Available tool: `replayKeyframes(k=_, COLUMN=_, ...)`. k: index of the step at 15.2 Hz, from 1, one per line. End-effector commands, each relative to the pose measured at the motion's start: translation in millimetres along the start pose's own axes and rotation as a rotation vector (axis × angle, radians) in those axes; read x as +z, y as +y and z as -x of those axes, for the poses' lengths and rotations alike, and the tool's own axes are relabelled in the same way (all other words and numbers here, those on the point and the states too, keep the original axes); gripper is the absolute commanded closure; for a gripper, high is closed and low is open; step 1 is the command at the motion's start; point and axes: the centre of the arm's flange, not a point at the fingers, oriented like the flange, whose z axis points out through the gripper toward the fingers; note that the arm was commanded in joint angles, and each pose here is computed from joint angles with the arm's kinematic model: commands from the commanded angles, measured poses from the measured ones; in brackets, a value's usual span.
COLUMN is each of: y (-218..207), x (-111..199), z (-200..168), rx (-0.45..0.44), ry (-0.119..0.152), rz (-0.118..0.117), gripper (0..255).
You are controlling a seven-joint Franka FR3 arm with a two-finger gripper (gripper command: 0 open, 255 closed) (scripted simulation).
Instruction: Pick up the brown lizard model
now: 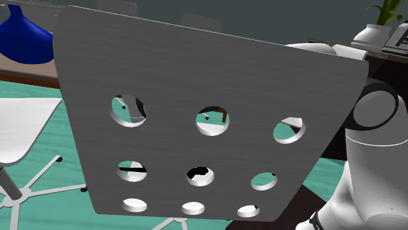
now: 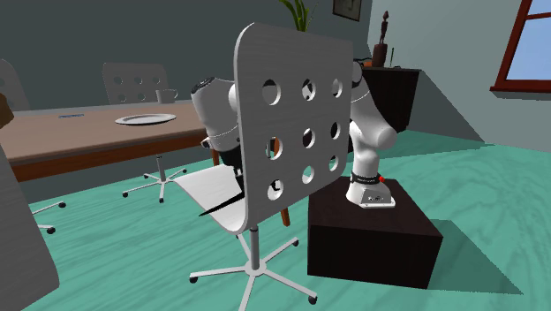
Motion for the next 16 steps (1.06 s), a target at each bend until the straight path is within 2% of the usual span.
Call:
replayKeyframes(k=1, y=1, x=-7, z=2, rx=0.0, ry=0.0, rz=0.0, gripper=255)
replayKeyframes(k=14, y=8, x=-72, z=23, rx=0.0, ry=0.0, rz=0.0, gripper=255)
replayKeyframes(k=16, y=8, x=-73, z=23, rx=0.0, ry=0.0, rz=0.0, gripper=255)
